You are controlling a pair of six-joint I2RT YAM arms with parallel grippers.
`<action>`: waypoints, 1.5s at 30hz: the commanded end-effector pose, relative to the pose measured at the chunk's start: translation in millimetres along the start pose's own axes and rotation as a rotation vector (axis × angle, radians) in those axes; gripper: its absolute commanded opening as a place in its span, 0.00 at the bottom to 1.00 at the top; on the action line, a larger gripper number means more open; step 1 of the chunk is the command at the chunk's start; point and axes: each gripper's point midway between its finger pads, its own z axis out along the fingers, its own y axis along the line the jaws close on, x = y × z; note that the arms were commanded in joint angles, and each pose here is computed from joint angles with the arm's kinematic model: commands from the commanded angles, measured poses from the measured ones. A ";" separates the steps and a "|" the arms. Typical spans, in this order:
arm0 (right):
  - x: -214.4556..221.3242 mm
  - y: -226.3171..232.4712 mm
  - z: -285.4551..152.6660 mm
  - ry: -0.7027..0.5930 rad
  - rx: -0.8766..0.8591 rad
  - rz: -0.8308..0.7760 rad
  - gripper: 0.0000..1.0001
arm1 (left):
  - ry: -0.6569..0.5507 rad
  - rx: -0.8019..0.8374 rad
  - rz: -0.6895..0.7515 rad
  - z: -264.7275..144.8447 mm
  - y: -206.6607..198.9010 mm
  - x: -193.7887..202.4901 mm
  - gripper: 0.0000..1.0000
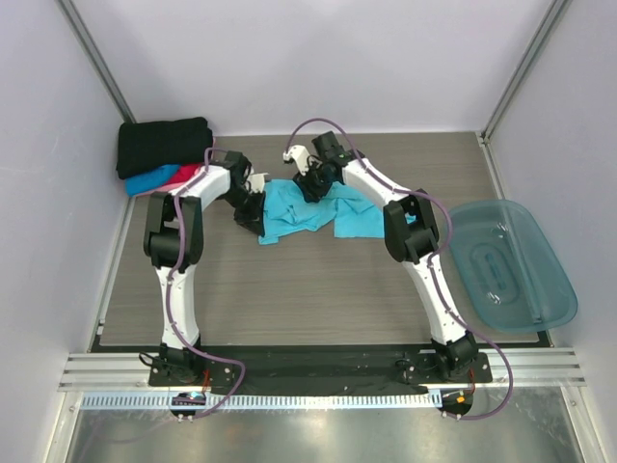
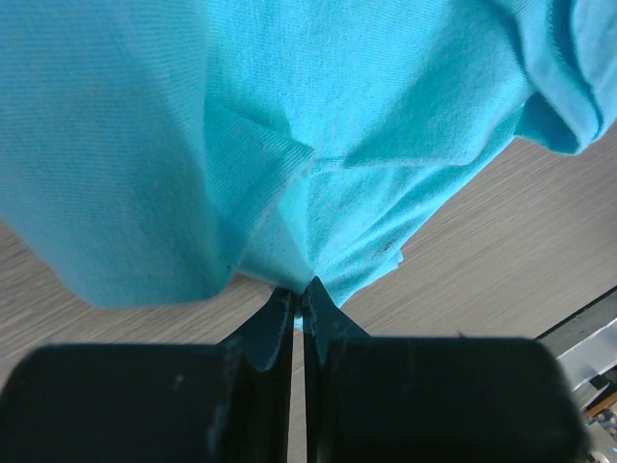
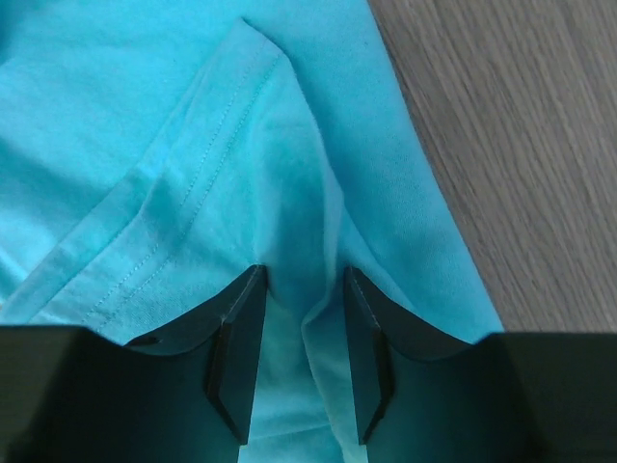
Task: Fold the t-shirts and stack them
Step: Flatten the tshirt out
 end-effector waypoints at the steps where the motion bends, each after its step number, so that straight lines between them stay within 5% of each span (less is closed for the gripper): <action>1: -34.8 -11.4 -10.9 -0.088 0.050 -0.011 0.41 | -0.036 -0.039 0.036 -20.4 -3.8 -2.1 0.03; 14: -51.6 -24.7 -40.4 -0.130 0.152 -0.060 0.01 | -0.054 -0.072 0.086 -31.0 -0.8 -11.7 0.01; 24: -82.6 -2.5 -212.9 -0.235 0.303 -0.194 0.01 | -0.191 -0.207 0.306 -147.2 -11.3 -10.2 0.00; 29: -2.2 45.1 -225.2 -0.082 0.220 -0.292 0.01 | -0.123 -0.126 0.340 -160.3 -32.2 20.6 0.03; 36: 54.0 97.6 -204.4 0.003 0.065 -0.220 0.02 | -0.057 0.073 0.292 -139.8 -57.8 40.3 0.46; 39: 71.1 106.1 -196.6 0.058 0.020 -0.210 0.08 | -0.075 0.076 0.277 -140.1 -59.5 33.8 0.50; 41: 82.2 106.1 -194.6 0.103 0.014 -0.214 0.27 | -0.076 0.062 0.278 -140.4 -57.0 30.6 0.50; 45: 71.7 96.7 -202.8 0.094 0.045 -0.282 0.33 | -0.084 0.020 0.278 -139.5 -49.2 21.5 0.51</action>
